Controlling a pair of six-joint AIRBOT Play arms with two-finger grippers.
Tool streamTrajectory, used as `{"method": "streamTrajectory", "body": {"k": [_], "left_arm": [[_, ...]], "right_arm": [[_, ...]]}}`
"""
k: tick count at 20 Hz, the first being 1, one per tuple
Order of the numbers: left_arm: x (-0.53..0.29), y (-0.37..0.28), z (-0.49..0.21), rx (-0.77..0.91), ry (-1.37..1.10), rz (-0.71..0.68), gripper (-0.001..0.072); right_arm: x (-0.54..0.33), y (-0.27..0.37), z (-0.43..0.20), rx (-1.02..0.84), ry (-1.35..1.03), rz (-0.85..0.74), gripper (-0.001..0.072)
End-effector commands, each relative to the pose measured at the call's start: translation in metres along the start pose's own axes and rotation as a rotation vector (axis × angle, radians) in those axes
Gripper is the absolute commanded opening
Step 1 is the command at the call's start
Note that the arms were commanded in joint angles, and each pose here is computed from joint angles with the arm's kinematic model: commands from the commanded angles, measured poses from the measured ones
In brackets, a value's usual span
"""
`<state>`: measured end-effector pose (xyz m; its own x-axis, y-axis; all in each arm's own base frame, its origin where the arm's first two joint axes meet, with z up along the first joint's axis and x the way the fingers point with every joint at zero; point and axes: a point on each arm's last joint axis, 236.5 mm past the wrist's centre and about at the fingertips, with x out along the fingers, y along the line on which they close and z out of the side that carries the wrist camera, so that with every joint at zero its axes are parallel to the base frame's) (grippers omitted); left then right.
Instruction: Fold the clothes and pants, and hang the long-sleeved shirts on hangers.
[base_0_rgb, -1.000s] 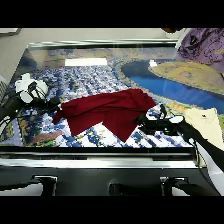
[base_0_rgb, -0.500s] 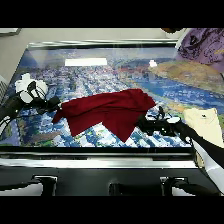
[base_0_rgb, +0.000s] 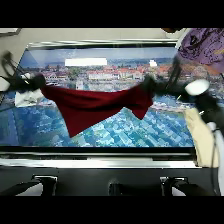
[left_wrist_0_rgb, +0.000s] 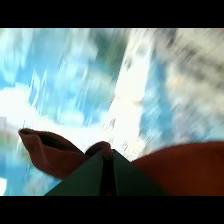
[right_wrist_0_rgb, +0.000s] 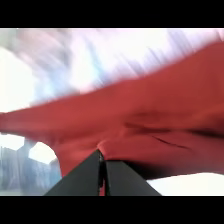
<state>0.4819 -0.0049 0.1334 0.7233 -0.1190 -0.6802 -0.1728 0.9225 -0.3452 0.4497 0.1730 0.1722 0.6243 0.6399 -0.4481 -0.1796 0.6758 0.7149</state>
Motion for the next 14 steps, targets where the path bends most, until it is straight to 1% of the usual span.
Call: {"method": "streamTrajectory", "body": {"k": [1, 4, 6, 8, 11, 14], "left_arm": [[-0.121, -0.043, 0.084, 0.094, -0.298, -0.062, 0.0016], [-0.241, -0.069, 0.104, 0.142, -0.513, -0.108, 0.0016], [-0.306, -0.075, 0.094, 0.162, -0.61, -0.127, 0.0017], [-0.352, -0.075, 0.076, 0.174, -0.663, -0.132, 0.0016], [-0.391, -0.057, 0.054, 0.142, -0.695, -0.074, 0.0016], [-0.385, -0.048, 0.05, 0.139, -0.669, -0.037, 0.0016]], "right_arm": [[-0.116, 0.115, 0.092, -0.314, -0.282, -0.014, 0.0027], [-0.225, 0.187, 0.106, -0.475, -0.477, -0.045, 0.0027], [-0.293, 0.218, 0.093, -0.528, -0.593, -0.067, 0.0027], [-0.343, 0.234, 0.077, -0.557, -0.688, -0.079, 0.0027], [-0.388, 0.244, 0.061, -0.585, -0.784, -0.099, 0.0026], [-0.379, 0.225, 0.069, -0.538, -0.757, -0.162, 0.0026]]}}
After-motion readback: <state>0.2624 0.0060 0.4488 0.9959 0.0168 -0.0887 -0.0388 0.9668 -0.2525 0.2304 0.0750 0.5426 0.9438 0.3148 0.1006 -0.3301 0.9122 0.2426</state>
